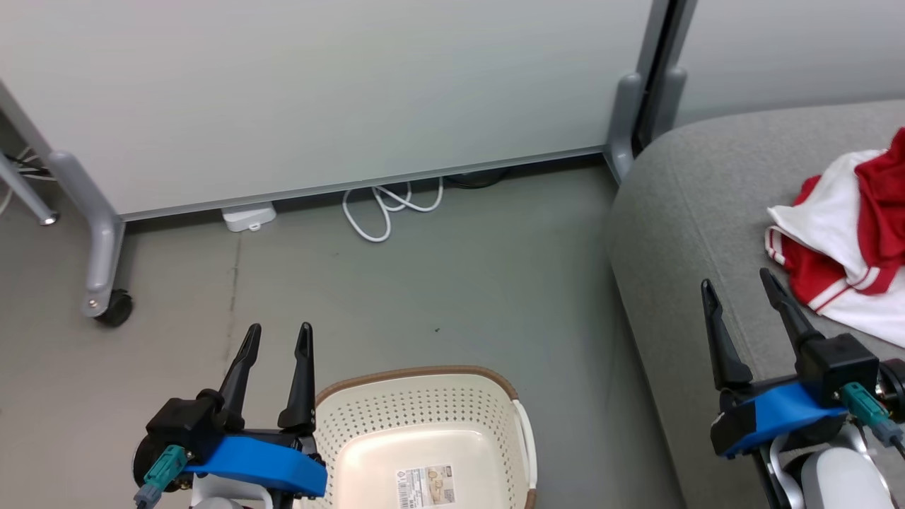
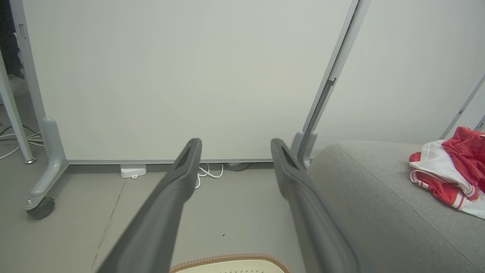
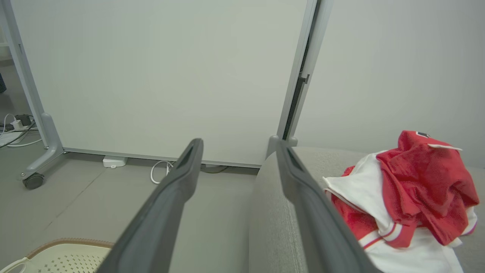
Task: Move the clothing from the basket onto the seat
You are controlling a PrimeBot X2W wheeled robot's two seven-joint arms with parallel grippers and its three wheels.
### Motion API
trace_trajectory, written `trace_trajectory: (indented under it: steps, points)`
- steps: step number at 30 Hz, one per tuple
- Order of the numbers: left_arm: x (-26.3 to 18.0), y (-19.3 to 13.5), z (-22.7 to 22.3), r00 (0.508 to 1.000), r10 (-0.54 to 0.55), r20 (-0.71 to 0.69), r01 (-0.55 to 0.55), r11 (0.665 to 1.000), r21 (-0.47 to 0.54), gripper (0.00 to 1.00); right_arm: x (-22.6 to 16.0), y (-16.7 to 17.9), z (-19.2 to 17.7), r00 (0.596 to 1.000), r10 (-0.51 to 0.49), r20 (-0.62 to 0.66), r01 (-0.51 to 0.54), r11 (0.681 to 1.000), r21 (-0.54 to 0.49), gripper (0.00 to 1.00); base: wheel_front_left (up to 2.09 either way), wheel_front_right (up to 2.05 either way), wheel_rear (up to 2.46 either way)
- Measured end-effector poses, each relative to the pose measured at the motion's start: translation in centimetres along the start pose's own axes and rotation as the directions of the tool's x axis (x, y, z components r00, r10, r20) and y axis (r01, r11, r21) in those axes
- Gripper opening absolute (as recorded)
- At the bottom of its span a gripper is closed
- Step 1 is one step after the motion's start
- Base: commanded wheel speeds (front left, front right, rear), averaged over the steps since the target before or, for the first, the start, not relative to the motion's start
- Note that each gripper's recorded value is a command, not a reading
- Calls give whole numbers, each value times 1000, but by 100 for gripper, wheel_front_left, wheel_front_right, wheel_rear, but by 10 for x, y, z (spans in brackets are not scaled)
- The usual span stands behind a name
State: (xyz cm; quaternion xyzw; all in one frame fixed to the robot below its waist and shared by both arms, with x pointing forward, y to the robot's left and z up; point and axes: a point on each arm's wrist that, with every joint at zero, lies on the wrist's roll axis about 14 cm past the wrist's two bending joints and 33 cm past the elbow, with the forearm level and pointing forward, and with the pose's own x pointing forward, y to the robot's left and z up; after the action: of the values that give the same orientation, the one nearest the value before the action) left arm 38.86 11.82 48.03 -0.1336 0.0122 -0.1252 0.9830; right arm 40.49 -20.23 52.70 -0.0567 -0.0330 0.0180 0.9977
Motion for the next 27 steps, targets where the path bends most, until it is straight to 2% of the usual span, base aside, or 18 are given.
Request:
trace_trajectory:
  steps: [13, 17, 27]
  points:
    - [-34, 44, 12, 988, 153, 31, -153, 988, 6, 100, -20, 37, -2, 997, 79, -22, -77, 994, 71, 100, 0, 0, 0]
    - [-38, 49, 12, 985, 168, 32, -169, 986, 8, 100, -25, 43, -6, 995, 92, -31, -89, 990, 109, 100, 0, 0, 0]
    - [-40, 50, 4, 985, 170, 5, -170, 985, 18, 100, -30, 46, -16, 994, 99, -55, -91, 988, 127, 100, 0, 0, 0]
